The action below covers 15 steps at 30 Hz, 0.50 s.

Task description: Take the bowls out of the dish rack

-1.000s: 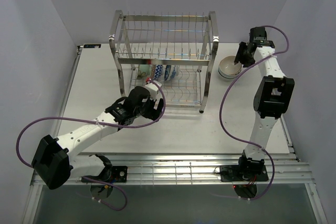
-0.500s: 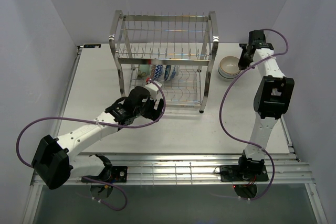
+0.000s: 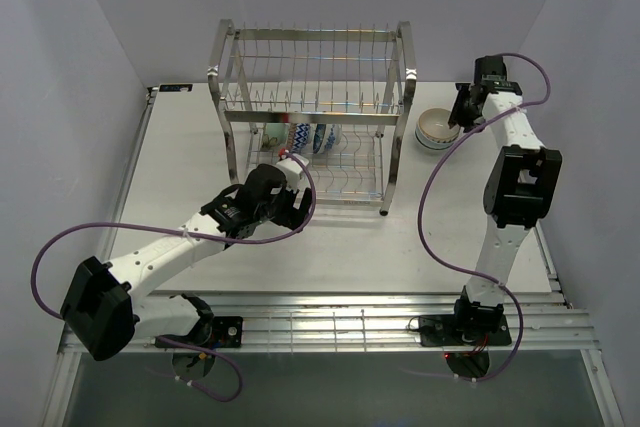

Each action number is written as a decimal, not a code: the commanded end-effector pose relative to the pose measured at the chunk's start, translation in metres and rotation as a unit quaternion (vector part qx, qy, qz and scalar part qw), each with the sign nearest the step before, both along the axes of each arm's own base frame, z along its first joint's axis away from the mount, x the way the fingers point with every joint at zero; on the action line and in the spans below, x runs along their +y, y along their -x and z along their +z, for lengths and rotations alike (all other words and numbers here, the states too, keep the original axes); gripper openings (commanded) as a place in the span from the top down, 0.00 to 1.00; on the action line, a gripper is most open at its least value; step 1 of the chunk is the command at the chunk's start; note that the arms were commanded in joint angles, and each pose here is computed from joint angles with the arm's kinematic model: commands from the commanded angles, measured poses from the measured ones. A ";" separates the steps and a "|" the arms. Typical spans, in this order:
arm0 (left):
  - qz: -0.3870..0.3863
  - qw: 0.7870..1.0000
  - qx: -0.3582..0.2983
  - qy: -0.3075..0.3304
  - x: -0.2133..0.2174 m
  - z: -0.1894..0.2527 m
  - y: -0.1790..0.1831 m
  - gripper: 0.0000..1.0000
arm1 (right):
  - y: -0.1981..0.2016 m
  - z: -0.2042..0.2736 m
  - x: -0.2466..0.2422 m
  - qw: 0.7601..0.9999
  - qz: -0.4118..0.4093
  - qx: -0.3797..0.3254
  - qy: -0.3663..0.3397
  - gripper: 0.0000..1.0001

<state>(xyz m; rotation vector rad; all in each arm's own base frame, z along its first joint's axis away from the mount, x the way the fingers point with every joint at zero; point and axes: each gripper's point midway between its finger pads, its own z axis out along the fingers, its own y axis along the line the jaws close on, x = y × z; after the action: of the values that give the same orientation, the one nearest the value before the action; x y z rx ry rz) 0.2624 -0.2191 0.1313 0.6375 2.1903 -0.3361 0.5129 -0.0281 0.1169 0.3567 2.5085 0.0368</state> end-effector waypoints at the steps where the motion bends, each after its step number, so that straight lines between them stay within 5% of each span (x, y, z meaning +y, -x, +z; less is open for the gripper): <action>1: -0.005 1.000 -0.014 0.011 -0.005 0.016 -0.005 0.05 | -0.007 0.050 0.000 0.998 -0.001 -0.061 -0.005 0.52; 15: 0.039 0.997 -0.049 0.040 0.004 0.029 -0.014 0.02 | 0.034 0.105 0.028 0.989 0.021 -0.126 -0.072 0.41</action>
<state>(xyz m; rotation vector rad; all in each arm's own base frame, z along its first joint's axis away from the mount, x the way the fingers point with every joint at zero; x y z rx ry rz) 0.2680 -0.2177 0.1400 0.5926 2.1615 -0.3292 0.4931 -0.0145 0.1854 0.3580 2.3689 0.1583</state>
